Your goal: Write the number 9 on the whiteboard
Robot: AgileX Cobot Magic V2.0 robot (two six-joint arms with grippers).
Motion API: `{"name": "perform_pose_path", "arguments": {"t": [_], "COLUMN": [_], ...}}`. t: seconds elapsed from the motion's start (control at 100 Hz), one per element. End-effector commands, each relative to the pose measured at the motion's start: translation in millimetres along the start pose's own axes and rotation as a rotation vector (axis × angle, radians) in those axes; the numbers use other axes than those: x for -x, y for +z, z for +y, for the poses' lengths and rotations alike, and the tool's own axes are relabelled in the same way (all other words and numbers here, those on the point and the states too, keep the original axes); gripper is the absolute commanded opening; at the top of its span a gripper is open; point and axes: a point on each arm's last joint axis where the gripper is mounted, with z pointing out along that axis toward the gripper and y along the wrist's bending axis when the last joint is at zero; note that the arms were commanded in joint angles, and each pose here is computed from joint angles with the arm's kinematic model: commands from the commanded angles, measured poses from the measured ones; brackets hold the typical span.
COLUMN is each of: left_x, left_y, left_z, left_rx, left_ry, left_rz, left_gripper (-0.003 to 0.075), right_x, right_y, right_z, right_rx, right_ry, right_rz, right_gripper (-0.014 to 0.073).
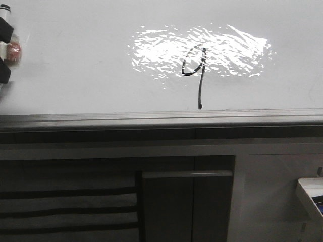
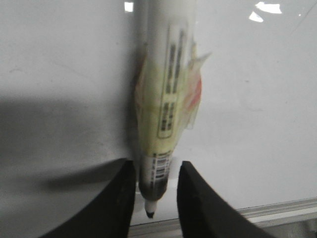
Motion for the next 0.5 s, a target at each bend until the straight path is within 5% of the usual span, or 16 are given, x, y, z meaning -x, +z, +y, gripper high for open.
{"name": "perform_pose_path", "arguments": {"t": [0.0, 0.22, 0.37, 0.49], "left_x": [18.3, 27.5, 22.9, 9.3], "left_y": [-11.3, -55.1, -104.4, -137.0], "left_z": [-2.7, -9.6, -14.3, -15.1], "left_rx": [-0.01, -0.03, -0.047, -0.056], "left_ry": [-0.005, 0.117, 0.206, 0.24], "left_rz": [-0.121, -0.193, -0.278, -0.339], "left_gripper": [0.0345, 0.0367, 0.0365, 0.0365], "right_x": [10.5, 4.3, -7.5, -24.1], "right_y": [-10.7, -16.6, -31.8, -45.3], "right_z": [-6.9, -5.2, -8.1, -8.5], "right_rx": [-0.06, -0.057, -0.145, -0.253], "right_ry": [0.009, 0.203, 0.46, 0.558], "right_rz": [-0.084, -0.047, -0.009, -0.022], "right_gripper": [0.0322, 0.0322, 0.0321, 0.0315]}}
